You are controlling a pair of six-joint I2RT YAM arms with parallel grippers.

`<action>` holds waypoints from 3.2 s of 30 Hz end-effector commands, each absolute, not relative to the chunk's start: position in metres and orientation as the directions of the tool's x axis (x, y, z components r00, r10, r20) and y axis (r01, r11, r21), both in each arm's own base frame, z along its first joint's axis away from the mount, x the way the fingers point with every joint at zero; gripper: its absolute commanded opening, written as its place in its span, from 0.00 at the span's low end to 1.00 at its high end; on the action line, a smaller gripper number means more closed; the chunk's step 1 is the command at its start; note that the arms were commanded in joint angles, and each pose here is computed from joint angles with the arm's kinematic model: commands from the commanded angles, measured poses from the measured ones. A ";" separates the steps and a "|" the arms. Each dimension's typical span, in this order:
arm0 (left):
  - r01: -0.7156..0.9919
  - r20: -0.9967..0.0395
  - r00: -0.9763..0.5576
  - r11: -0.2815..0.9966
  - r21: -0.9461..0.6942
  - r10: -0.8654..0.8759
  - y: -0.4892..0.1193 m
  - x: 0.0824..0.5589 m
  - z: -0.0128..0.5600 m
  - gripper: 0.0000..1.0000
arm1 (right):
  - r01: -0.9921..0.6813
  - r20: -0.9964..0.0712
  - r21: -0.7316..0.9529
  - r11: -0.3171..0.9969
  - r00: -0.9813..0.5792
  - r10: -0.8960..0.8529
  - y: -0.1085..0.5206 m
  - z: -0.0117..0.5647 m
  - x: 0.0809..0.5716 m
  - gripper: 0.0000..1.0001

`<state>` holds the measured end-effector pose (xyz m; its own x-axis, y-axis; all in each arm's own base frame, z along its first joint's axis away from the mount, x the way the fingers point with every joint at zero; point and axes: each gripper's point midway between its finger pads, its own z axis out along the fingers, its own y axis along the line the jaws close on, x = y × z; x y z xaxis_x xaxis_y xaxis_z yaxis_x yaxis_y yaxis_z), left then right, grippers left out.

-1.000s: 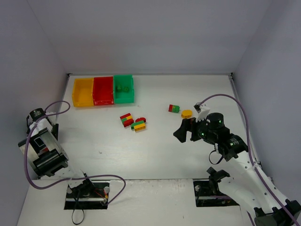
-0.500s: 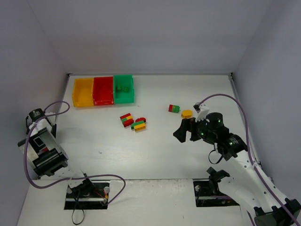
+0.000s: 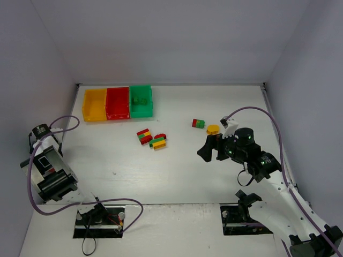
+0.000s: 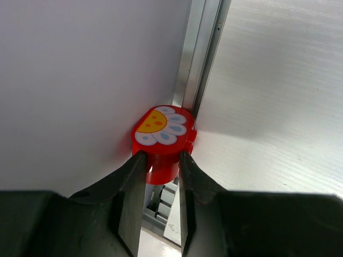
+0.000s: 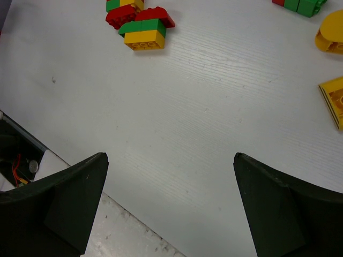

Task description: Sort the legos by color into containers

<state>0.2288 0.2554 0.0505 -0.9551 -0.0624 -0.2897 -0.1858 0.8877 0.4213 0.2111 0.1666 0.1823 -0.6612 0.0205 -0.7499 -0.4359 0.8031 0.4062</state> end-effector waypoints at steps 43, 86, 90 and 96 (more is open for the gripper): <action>0.016 -0.739 -0.663 0.989 0.145 0.119 0.024 0.473 0.167 0.00 | -0.460 -0.834 0.384 0.800 -0.544 0.088 0.164 0.223 0.220 1.00; 0.191 -0.891 -0.433 0.953 -0.237 -0.135 -0.177 0.369 0.308 0.80 | -0.194 -0.808 0.297 0.935 -0.572 0.139 0.136 0.207 0.270 1.00; 0.245 -0.883 -0.433 0.919 -0.310 -0.183 -0.183 0.350 0.309 0.97 | -0.165 -0.804 0.272 0.948 -0.580 0.130 0.134 0.204 0.281 1.00; 0.297 -0.860 -0.468 0.880 -0.371 -0.205 -0.197 0.342 0.295 0.97 | 0.038 -0.808 0.177 0.983 -0.565 0.167 0.101 0.189 0.305 1.00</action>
<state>0.3374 -0.1825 0.2586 -0.5352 -0.1188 -0.8364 0.2447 0.9258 -0.2881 0.2788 0.1192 0.1731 -0.6395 0.1131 -0.7604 -0.0840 0.9729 0.2153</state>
